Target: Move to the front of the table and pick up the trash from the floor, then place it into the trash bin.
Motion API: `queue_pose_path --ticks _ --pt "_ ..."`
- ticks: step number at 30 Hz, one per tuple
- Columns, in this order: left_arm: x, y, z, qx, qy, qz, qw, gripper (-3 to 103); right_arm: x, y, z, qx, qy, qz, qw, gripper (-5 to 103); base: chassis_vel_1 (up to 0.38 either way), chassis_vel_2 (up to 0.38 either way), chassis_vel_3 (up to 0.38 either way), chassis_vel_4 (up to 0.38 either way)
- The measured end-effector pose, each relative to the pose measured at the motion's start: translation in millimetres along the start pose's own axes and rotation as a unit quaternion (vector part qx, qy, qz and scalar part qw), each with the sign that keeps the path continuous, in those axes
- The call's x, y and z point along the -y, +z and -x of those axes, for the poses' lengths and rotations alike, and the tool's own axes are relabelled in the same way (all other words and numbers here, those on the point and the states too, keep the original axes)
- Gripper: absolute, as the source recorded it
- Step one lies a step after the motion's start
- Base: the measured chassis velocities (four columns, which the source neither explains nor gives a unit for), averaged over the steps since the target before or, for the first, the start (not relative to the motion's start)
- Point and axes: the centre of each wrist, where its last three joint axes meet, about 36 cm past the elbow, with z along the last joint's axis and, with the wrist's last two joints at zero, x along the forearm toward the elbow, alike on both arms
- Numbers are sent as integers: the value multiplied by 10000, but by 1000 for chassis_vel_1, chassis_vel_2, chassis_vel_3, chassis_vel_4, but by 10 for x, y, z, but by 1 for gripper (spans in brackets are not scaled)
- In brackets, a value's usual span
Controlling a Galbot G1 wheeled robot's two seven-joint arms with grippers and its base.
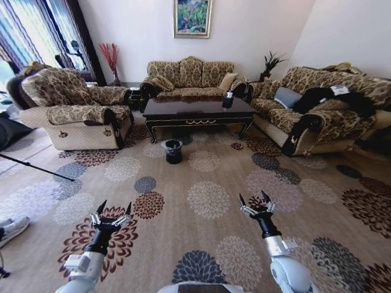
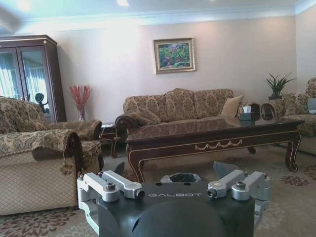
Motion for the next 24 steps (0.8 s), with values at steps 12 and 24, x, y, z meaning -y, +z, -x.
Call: queue_pose_path --ticks 12,24 --pt "0 0 0 0 0 0 10000 100 0 0 0 0 0 0 10000 100 0 0 0 0" --pt "0 0 0 0 0 0 10000 100 0 0 0 0 0 0 10000 100 0 0 0 0"
